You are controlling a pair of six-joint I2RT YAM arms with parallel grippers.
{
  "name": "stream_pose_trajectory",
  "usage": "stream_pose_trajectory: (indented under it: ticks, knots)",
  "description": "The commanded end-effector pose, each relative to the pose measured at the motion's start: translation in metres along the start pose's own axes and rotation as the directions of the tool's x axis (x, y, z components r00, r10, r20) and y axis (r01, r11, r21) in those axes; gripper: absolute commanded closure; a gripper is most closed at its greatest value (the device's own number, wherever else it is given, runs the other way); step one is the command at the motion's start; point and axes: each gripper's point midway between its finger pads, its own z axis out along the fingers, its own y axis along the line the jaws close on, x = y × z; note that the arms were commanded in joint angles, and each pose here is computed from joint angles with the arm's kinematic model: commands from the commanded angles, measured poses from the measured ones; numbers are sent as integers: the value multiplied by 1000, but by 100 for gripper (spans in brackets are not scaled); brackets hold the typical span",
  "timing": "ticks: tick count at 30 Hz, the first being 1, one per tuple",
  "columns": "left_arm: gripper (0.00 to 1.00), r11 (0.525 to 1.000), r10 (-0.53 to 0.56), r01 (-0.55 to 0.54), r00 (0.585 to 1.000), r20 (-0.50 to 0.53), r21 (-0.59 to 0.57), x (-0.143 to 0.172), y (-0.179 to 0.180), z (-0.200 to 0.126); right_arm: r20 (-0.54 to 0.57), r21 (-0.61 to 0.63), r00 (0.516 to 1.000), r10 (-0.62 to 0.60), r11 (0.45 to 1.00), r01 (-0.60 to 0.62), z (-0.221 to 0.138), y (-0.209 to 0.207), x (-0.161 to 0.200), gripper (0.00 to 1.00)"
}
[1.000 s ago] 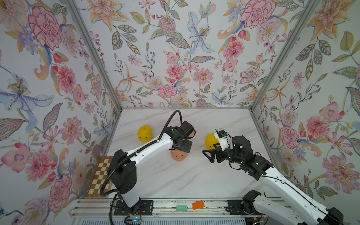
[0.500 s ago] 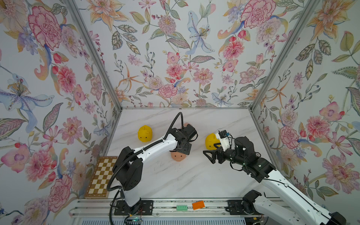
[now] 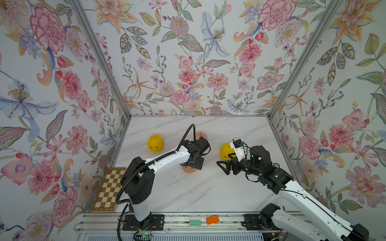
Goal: Open piggy banks
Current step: Adjust the piggy bank at the center of the board.
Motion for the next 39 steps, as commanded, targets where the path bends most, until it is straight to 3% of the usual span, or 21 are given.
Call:
stream_pose_trajectory:
  ticks: [1, 10, 14, 17, 22, 30, 35, 39]
  knots:
    - [7, 999, -31, 30, 999, 15, 28, 2, 3, -11, 7, -19, 1000, -10, 1000, 10, 3, 2, 0, 1]
    - [23, 993, -69, 63, 996, 61, 97, -5, 4, -25, -1, -21, 1000, 1, 1000, -1, 6, 2, 4, 1]
    - [24, 989, -80, 70, 994, 72, 133, -5, 5, -29, -6, -18, 1000, 3, 1000, -3, 7, 1, 5, 1]
    - [25, 972, -90, 66, 991, 96, 224, -8, -6, -34, -4, -22, 1000, 8, 1000, -8, 8, 1, 4, 1]
    - [25, 892, -146, 65, 978, 149, 447, -15, -29, -48, -8, -50, 999, 34, 998, -34, 12, 4, 9, 1]
    - [25, 739, -282, 153, 954, 96, 656, -5, -33, -33, -34, -105, 993, 113, 988, -116, 22, 7, 19, 1]
    - [23, 698, -327, 198, 943, 61, 688, 7, -26, -18, -59, -141, 982, 178, 973, -185, 34, 10, 24, 1]
    - [13, 696, -333, 219, 942, 37, 683, 18, -21, -6, -103, -97, 967, 234, 965, -244, 49, 0, 38, 2]
